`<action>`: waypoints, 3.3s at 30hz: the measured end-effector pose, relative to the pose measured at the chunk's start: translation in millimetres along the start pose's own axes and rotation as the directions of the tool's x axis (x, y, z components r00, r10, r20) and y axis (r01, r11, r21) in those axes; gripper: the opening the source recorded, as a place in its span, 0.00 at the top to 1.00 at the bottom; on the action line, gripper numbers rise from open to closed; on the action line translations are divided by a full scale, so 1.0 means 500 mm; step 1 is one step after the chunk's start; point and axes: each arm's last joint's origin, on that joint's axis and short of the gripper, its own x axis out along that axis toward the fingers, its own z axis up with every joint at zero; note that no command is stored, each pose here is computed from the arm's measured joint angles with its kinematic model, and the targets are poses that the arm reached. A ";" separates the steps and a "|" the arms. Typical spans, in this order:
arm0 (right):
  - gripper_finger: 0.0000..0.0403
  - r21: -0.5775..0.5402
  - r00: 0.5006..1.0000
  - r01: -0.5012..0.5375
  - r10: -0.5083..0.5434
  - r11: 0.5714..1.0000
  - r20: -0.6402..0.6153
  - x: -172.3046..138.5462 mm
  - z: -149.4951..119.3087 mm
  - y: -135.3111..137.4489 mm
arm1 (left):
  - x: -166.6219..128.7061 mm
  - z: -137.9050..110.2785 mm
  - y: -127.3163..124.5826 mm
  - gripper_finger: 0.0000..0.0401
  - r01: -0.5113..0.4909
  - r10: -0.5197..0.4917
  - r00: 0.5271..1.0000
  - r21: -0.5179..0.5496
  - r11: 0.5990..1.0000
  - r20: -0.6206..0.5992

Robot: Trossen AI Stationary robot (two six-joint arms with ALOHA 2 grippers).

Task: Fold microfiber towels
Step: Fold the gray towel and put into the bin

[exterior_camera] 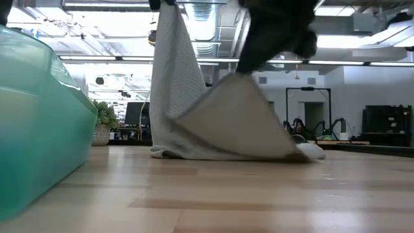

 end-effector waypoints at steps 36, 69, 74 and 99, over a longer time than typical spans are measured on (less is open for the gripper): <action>1.00 0.246 0.554 0.659 -0.680 0.711 0.481 -0.463 0.229 -0.593 | -0.170 0.003 0.312 0.99 -0.829 0.805 0.531 -0.033 0.558 0.266; 1.00 0.447 0.977 -0.018 -0.078 0.894 0.196 -0.159 -0.168 -0.387 | 0.295 -0.220 -0.003 1.00 -0.248 0.293 0.905 0.178 0.952 -0.310; 1.00 0.514 0.967 0.080 -0.192 0.854 0.169 -0.127 -0.143 -0.412 | 0.296 -0.220 0.025 1.00 -0.399 0.434 0.855 0.176 0.900 -0.285; 1.00 0.458 0.950 0.243 -0.304 0.855 0.065 -0.053 -0.028 -0.571 | 0.275 -0.189 0.217 1.00 -0.447 0.424 0.883 -0.089 0.890 -0.201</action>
